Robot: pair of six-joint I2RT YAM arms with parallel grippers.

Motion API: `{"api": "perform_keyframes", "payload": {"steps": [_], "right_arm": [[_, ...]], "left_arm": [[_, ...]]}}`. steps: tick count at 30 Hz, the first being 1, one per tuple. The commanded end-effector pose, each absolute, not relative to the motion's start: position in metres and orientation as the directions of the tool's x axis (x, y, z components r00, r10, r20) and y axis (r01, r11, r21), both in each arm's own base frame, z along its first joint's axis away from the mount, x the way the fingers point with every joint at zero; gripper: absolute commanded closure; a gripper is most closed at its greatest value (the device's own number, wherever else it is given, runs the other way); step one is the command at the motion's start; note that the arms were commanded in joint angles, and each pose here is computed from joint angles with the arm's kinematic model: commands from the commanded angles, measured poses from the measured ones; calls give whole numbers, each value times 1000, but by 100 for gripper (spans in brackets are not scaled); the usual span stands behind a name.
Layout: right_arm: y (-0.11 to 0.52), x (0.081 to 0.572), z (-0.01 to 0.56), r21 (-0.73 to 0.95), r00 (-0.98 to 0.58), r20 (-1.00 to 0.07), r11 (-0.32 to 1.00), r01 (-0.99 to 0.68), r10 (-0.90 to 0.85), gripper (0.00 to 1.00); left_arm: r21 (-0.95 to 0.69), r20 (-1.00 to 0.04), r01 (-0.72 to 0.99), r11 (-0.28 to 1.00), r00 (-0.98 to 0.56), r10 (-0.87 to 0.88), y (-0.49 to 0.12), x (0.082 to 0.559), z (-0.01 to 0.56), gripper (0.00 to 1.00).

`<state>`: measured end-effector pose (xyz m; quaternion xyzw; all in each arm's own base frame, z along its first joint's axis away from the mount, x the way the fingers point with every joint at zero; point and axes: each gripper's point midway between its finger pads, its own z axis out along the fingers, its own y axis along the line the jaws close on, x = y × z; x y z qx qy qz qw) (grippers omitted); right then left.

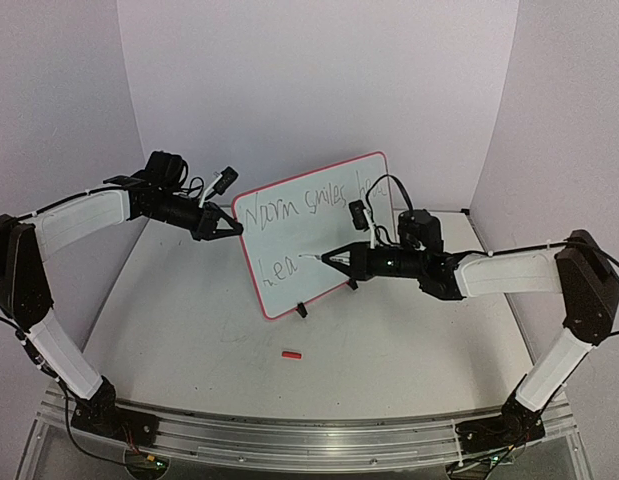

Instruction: Write a sentence on the whiteboard

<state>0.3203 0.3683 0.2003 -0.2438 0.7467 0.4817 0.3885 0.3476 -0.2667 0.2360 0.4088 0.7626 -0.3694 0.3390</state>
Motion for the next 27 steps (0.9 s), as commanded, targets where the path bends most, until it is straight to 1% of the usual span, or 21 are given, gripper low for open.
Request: {"api": "perform_keyframes", "payload": {"steps": [1,14,20,27], "right_arm": [[369,328,187,527,-582,-813,399,-750,-21,100],[387,349,177,526,-588,-808,404,-748,-36,100],[386,366,171,520,-590,-807,468,-715,-5,100],[388,374,167,524,-597,-802,488,-698,7,100]], "left_arm": [[-211,-801,888,410,-397,448,-262,344,220,100],[-209,-798,886,413,-399,451,-262,345,219,100],[-210,-797,886,413,-400,452,-262,345,218,100],[-210,-797,886,414,-400,452,-262,345,218,100]]}}
